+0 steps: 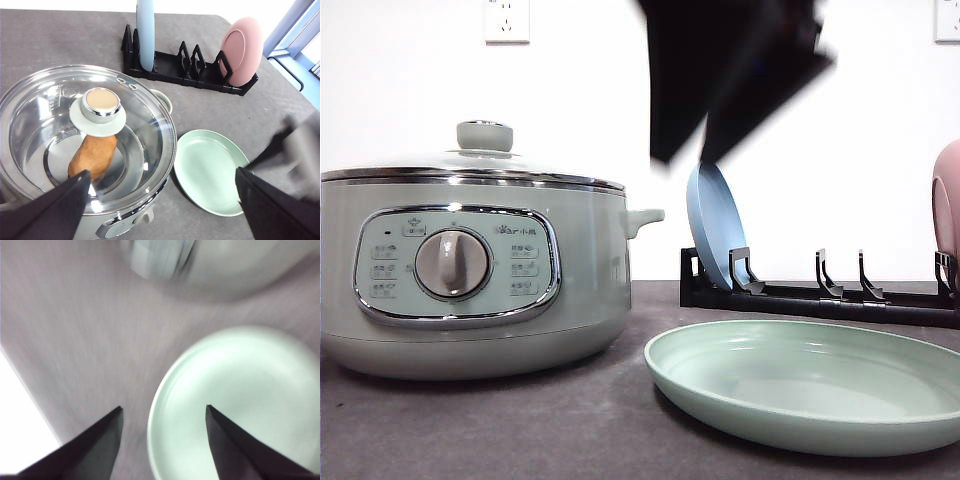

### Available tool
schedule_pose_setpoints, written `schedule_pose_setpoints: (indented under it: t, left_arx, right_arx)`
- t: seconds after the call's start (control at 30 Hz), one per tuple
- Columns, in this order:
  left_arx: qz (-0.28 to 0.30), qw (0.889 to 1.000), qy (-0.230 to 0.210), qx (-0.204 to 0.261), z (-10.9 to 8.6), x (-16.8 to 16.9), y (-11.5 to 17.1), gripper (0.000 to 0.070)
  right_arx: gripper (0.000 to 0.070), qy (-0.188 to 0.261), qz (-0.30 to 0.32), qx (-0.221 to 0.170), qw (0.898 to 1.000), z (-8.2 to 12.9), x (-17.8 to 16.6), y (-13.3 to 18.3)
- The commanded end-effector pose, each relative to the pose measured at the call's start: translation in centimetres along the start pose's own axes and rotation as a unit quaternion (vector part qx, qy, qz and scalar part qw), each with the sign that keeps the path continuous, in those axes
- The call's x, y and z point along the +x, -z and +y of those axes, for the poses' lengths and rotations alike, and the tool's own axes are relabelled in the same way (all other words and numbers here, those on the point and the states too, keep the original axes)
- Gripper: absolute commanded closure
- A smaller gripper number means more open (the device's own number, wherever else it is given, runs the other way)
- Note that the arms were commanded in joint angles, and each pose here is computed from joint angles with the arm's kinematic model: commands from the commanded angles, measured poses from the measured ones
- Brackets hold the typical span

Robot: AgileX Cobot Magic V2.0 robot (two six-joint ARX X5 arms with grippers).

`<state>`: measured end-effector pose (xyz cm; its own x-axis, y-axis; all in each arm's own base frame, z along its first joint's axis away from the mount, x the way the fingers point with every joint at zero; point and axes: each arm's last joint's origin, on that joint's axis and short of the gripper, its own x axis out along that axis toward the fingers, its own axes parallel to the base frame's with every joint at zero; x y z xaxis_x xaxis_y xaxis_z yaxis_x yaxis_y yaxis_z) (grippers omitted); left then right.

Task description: Transfer potato from steamer to green plate

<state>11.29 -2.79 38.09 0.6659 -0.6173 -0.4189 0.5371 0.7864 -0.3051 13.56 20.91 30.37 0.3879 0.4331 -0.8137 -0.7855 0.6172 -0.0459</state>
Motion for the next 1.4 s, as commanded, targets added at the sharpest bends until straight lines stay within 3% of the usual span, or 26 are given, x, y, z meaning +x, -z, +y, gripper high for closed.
schedule_pose_setpoints:
  t: [0.0, 0.2, 0.33, 0.6, 1.03, 1.37]
  left_arx:
    - [-0.011, 1.0, 0.002, 0.005, -0.3, -0.3, -0.6, 0.0105]
    - [-0.006, 1.0, 0.002, -0.012, -0.1, 0.0, -0.7, 0.0105]
    - [-0.002, 1.0, 0.002, -0.018, 0.1, 0.2, -0.7, 0.0105]
    - [-0.001, 1.0, 0.002, -0.023, 0.1, 0.3, -0.7, 0.0105]
    - [0.01, 0.999, -0.016, -0.035, 0.5, 0.8, -1.4, 0.0105]
    - [0.088, 0.994, -0.054, -0.021, 0.4, 4.0, -7.7, 0.0105]
  right_arx:
    - [0.0371, -0.009, -0.028, 0.01, 1.0, -0.3, -1.7, -0.8]
    - [0.0371, -0.062, -0.109, 0.04, 0.991, -2.3, -7.2, -1.6]
    - [0.0371, -0.123, -0.141, 0.042, 0.982, -3.2, -9.7, -1.5]
    - [0.0371, -0.219, -0.147, 0.035, 0.964, -4.0, -11.2, -0.7]
    - [0.0371, -0.218, -0.144, 0.033, 0.965, -4.2, -11.1, -0.7]
    - [0.0371, -0.218, -0.143, 0.031, 0.965, -4.2, -11.1, -0.6]
